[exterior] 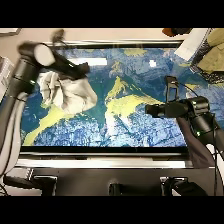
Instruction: Fold the clothes and pants, and hang the long-sleeved shirts on hangers.
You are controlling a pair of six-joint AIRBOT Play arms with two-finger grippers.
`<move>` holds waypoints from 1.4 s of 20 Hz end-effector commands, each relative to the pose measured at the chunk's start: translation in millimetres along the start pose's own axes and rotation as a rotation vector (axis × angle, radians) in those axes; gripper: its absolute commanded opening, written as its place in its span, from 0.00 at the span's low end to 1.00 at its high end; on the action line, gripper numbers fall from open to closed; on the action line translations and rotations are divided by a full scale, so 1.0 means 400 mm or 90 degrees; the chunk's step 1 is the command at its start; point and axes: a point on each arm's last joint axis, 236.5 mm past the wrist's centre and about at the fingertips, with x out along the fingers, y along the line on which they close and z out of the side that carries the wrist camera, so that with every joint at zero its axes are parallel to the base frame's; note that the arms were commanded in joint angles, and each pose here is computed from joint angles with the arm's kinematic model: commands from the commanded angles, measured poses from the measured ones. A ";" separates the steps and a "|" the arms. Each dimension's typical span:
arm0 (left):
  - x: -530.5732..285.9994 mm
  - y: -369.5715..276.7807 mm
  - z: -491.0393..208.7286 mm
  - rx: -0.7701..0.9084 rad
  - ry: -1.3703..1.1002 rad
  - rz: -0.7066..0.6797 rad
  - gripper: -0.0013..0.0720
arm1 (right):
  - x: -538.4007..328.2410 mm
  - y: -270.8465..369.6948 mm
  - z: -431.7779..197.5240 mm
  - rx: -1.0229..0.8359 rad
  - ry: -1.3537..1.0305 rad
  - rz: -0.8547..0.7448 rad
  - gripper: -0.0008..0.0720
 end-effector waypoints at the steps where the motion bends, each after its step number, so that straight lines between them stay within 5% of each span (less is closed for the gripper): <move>1: 0.042 -0.172 -0.207 0.056 0.100 -0.023 0.03 | -0.001 0.001 0.001 0.000 -0.001 0.001 0.07; 13: 0.010 -0.417 -0.474 0.185 0.165 -0.088 0.04 | -0.001 0.001 0.001 0.000 -0.001 0.001 0.07; 14: 0.011 -0.421 -0.466 0.183 0.158 -0.093 0.09 | -0.001 0.001 0.001 0.000 -0.001 0.001 0.07; 16: 0.001 -0.387 -0.444 0.172 0.161 -0.078 0.75 | -0.001 0.001 0.001 0.000 -0.001 0.001 0.07; 17: -0.017 -0.348 -0.427 0.169 0.170 -0.061 0.84 | -0.001 0.002 0.003 0.000 -0.004 0.002 0.07; 25: -0.381 0.137 -0.113 0.042 -0.016 0.134 0.84 | -0.004 0.037 0.018 0.037 -0.017 0.039 0.10; 26: -0.418 0.183 -0.092 0.014 -0.039 0.144 0.84 | -0.007 0.038 0.018 0.059 -0.015 0.040 0.21; 27: -0.453 0.230 -0.076 -0.011 -0.058 0.156 0.84 | -0.011 0.036 0.018 0.077 -0.011 0.038 0.42; 28: -0.480 0.270 -0.065 -0.025 -0.071 0.169 0.84 | -0.015 0.022 0.021 0.095 -0.009 0.033 0.47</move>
